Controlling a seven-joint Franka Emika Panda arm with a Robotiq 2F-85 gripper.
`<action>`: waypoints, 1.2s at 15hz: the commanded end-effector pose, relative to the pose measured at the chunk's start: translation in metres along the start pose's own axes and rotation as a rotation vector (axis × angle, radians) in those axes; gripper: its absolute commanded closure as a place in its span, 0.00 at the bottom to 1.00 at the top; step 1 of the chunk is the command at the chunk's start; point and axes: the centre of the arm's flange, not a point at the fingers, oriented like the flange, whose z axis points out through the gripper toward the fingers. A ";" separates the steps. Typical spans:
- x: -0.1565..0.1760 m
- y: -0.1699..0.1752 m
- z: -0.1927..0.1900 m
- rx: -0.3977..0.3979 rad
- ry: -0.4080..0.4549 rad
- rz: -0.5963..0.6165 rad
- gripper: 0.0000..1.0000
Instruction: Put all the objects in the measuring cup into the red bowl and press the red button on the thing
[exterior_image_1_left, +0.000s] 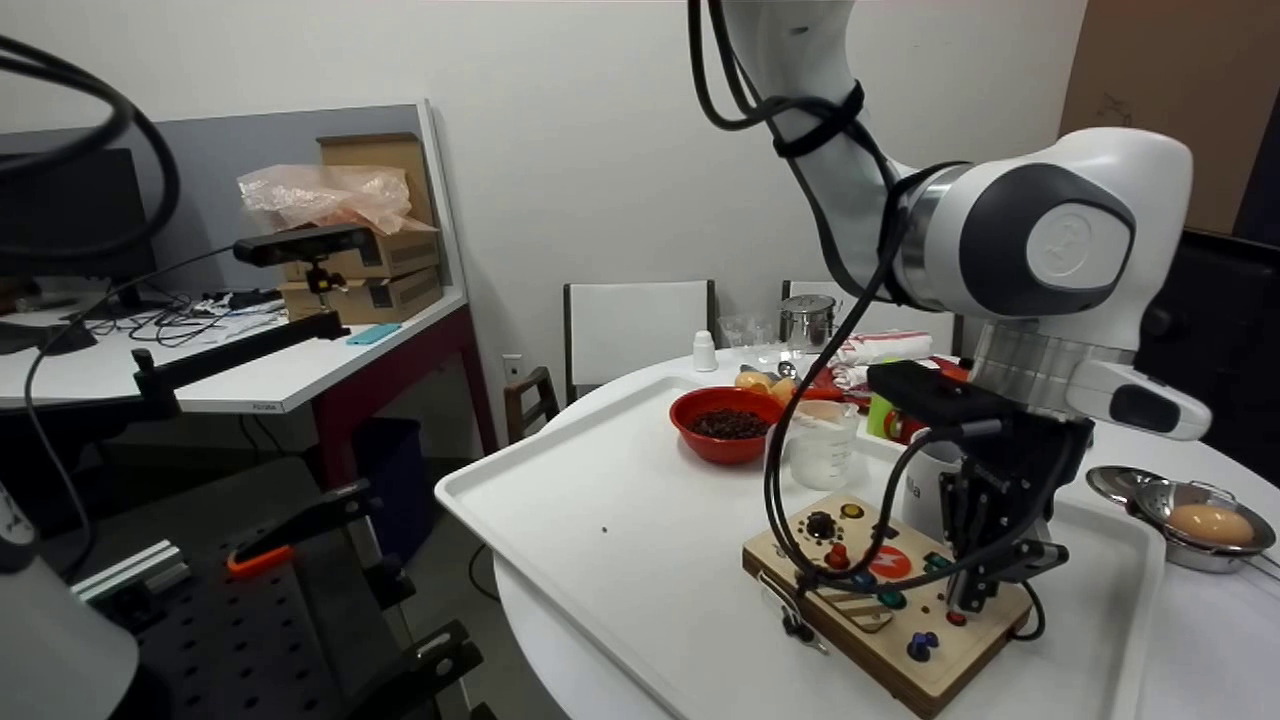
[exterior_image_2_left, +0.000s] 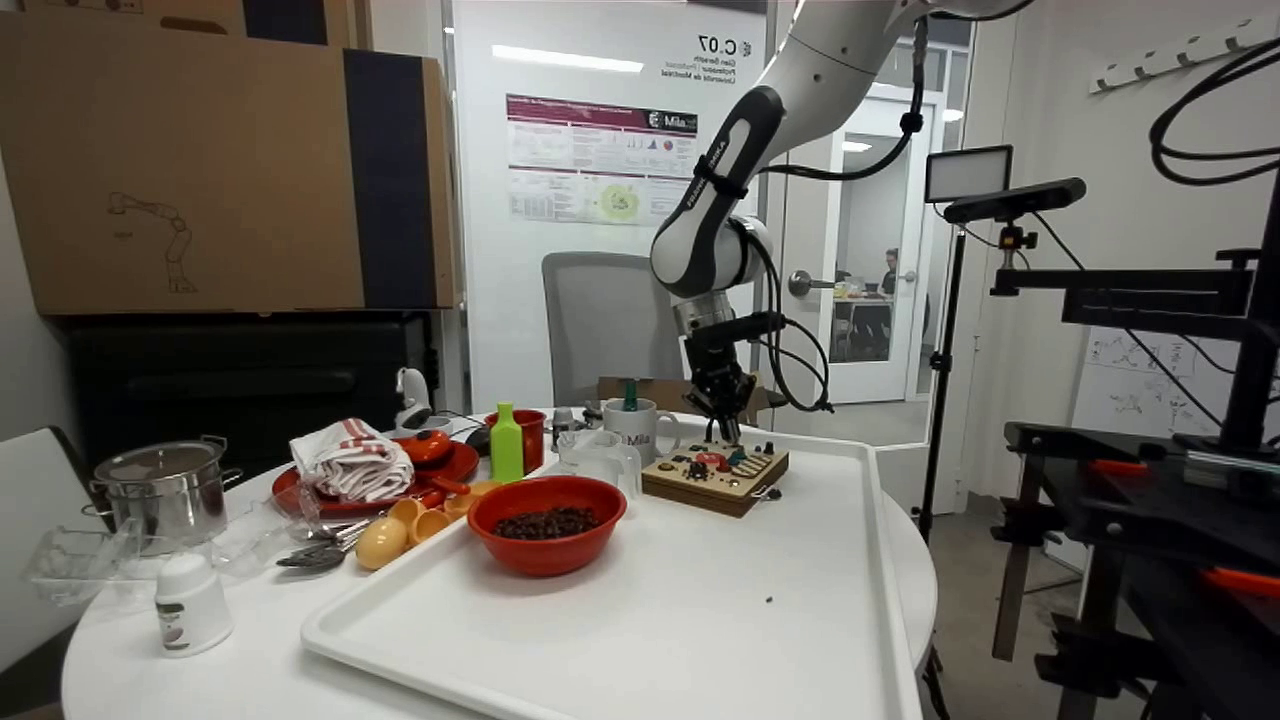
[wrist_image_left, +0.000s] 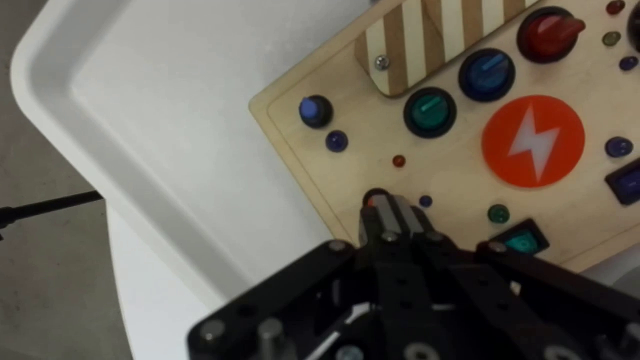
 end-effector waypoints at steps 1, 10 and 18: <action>-0.016 0.009 -0.033 0.037 0.018 -0.018 1.00; -0.038 0.023 -0.067 0.049 -0.011 -0.077 1.00; -0.045 0.011 -0.042 0.049 0.036 -0.112 1.00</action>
